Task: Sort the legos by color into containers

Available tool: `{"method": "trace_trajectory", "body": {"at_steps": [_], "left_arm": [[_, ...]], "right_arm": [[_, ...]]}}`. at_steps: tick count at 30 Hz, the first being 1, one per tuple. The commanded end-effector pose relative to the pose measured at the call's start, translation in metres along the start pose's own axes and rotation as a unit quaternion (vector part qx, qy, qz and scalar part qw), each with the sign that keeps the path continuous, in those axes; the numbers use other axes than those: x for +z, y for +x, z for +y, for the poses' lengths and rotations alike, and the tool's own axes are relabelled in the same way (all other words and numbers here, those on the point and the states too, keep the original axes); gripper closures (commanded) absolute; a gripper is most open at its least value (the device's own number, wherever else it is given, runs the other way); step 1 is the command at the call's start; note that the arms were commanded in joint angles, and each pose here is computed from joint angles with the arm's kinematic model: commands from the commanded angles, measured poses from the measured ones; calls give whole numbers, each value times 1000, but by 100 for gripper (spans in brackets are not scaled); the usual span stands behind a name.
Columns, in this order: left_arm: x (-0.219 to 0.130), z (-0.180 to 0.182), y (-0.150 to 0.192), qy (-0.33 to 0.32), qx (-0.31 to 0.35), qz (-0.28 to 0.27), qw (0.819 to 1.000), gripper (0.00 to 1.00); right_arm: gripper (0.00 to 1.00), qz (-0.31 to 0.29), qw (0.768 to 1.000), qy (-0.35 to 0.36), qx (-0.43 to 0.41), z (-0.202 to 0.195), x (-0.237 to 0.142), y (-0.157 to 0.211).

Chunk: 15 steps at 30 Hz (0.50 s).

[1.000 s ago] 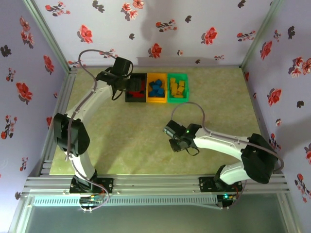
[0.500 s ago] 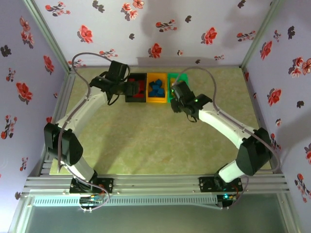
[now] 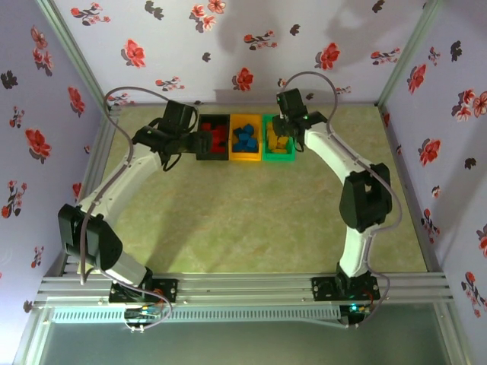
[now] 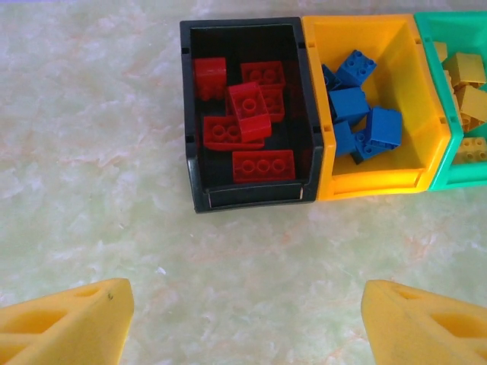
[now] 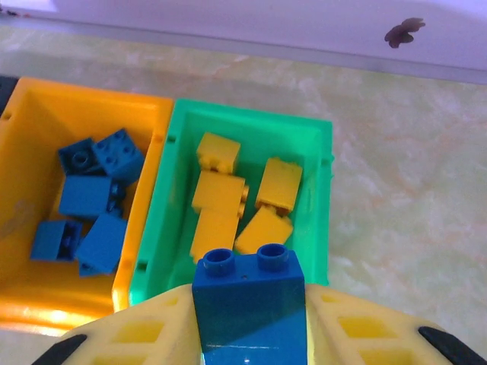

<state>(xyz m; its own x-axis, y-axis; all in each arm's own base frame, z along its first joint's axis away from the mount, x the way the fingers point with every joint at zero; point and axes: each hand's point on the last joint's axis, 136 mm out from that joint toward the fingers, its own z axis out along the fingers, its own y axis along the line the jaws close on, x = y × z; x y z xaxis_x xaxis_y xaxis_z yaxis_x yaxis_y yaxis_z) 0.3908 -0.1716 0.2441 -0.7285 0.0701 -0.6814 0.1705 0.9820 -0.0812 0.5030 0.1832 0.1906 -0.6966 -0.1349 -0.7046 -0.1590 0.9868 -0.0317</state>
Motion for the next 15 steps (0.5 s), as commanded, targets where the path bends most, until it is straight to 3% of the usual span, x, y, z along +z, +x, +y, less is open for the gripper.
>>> {"method": "trace_trajectory", "body": {"at_steps": [1,7,15], "left_arm": [[-11,3,-3,-6,-1,-16,1000,21],[-11,5,-1,-11,-1,-15,1000,21],[-10,6,-1,-12,-3,-13,1000,21]], "right_arm": [[63,-1,1000,-6,-6,-2,16,-13],[65,1,999,-33,0,8,30,-21],[66,-13,995,-97,-3,57,35,-36]]}}
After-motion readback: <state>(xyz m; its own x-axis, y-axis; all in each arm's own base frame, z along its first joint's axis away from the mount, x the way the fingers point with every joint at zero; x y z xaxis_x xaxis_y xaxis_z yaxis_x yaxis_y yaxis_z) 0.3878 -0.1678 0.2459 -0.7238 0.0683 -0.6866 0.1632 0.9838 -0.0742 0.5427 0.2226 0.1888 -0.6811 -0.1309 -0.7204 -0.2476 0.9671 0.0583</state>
